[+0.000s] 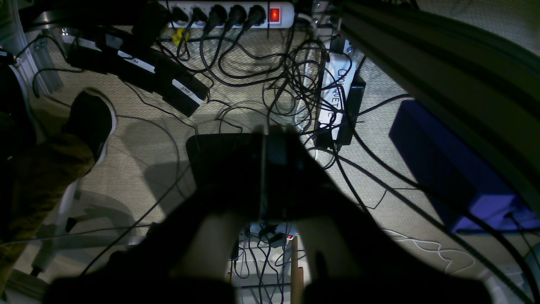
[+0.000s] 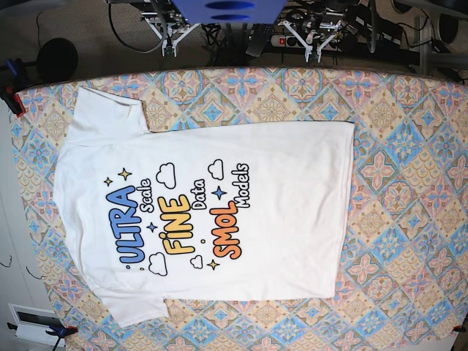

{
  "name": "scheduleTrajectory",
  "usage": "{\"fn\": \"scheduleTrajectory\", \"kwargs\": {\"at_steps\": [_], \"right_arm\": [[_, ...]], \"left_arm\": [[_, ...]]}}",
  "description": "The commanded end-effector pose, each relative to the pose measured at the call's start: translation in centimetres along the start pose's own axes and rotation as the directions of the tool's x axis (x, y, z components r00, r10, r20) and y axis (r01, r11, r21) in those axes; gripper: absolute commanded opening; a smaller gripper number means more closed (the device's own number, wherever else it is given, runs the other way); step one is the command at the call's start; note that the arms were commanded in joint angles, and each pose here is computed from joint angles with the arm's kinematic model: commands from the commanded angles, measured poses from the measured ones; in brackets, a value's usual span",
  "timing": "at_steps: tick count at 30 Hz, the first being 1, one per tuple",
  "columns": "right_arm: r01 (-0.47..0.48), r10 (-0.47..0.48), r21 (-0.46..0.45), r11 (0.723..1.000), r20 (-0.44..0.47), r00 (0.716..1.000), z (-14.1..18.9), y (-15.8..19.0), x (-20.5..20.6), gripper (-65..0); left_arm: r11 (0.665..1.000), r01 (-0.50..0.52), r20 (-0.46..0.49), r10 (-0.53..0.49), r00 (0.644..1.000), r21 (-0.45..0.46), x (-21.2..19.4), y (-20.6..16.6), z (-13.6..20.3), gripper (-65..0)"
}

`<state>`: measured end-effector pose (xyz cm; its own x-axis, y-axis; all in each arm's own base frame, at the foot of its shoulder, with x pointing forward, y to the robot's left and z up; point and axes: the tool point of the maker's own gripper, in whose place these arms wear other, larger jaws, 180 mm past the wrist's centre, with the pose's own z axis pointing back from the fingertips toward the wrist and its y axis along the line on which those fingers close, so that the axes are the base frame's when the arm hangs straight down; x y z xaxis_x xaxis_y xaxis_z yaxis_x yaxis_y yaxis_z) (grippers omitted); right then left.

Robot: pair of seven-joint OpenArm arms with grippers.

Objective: Fold the T-shirt properly
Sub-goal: 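Lower both grippers from rest toward the shirt's shoulders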

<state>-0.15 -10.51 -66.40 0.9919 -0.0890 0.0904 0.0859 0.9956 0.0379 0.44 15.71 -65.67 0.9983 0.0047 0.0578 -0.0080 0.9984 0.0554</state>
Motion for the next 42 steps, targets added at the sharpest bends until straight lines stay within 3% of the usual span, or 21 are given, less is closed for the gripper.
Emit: {"fn": "scheduleTrajectory", "kwargs": {"at_steps": [1,14,17,22,24,29,32,36,42], "right_arm": [[-0.002,0.002,0.004,1.000,0.005,1.000,0.0,0.2,-0.1,-65.0],[-0.002,0.002,0.004,1.000,0.003,1.000,0.0,0.2,-0.2,-65.0],[-0.001,0.001,0.000,1.000,-0.026,1.000,0.3,-0.1,-2.1,-65.0],[-0.019,0.021,-0.074,0.997,0.015,1.000,0.6,-5.1,-0.9,-65.0],[-0.023,0.023,-0.082,0.996,0.001,1.000,0.9,-5.6,-2.5,-65.0],[-0.032,0.031,-0.098,0.995,-0.013,0.999,1.9,-6.7,-5.4,-65.0],[-0.054,0.056,-0.134,0.990,0.011,0.998,2.9,-9.2,-6.0,-65.0],[-0.068,0.075,-0.142,0.988,0.046,0.996,4.3,-9.7,-6.7,-65.0],[0.020,0.002,-0.227,0.974,0.094,0.996,6.9,-13.4,-8.2,-65.0]], "left_arm": [[1.000,0.005,0.008,-0.005,1.000,0.008,0.1,0.4,0.0,-63.9],[1.000,0.007,0.005,-0.007,1.000,0.010,-0.1,0.4,0.1,-63.9],[1.000,0.012,-0.006,-0.012,1.000,0.027,-0.8,1.6,0.1,-63.9],[0.998,0.024,-0.004,-0.024,1.000,0.062,-1.4,4.0,0.4,-63.9],[0.997,0.042,0.017,-0.043,0.999,0.065,-1.7,4.3,0.9,-63.9],[0.978,0.199,0.065,-0.203,0.977,0.062,-1.8,5.1,2.2,-63.9],[0.975,0.214,0.073,-0.218,0.973,0.059,-2.9,5.2,3.0,-63.9],[0.967,0.246,0.122,-0.253,0.960,0.067,-2.8,5.9,4.7,-63.9],[0.953,0.294,0.182,-0.302,0.936,0.073,-3.1,6.6,7.6,-63.9]]}}
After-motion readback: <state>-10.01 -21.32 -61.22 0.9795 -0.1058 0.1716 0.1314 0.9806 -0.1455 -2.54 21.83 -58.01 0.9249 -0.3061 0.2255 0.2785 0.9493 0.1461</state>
